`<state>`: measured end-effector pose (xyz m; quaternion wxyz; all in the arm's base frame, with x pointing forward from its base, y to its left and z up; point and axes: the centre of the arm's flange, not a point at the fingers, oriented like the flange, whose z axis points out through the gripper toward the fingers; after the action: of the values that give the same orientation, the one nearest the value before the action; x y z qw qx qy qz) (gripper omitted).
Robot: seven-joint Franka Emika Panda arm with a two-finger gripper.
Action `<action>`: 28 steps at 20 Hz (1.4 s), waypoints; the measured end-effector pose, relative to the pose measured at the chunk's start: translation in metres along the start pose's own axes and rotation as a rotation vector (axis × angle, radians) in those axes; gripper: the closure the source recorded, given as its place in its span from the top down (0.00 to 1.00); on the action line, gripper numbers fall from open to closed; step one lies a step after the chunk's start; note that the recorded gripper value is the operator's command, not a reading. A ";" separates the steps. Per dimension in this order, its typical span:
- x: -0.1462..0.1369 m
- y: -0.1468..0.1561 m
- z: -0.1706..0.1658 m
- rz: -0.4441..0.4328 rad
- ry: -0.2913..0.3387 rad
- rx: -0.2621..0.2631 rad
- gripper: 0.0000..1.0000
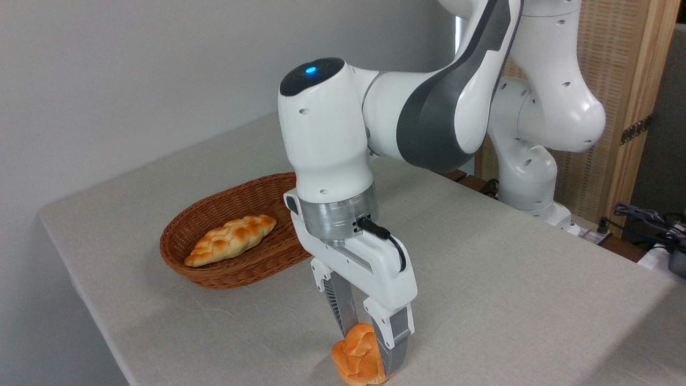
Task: Put bread into the basket
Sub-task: 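Close the gripper on the orange bun, then lift the orange bun and carry it into the wicker basket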
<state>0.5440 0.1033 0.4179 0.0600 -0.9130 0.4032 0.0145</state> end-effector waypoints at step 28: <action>0.054 0.016 -0.069 -0.041 0.106 -0.063 0.35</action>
<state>0.5673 0.0451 0.4813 0.0099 -0.9221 0.3863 -0.0223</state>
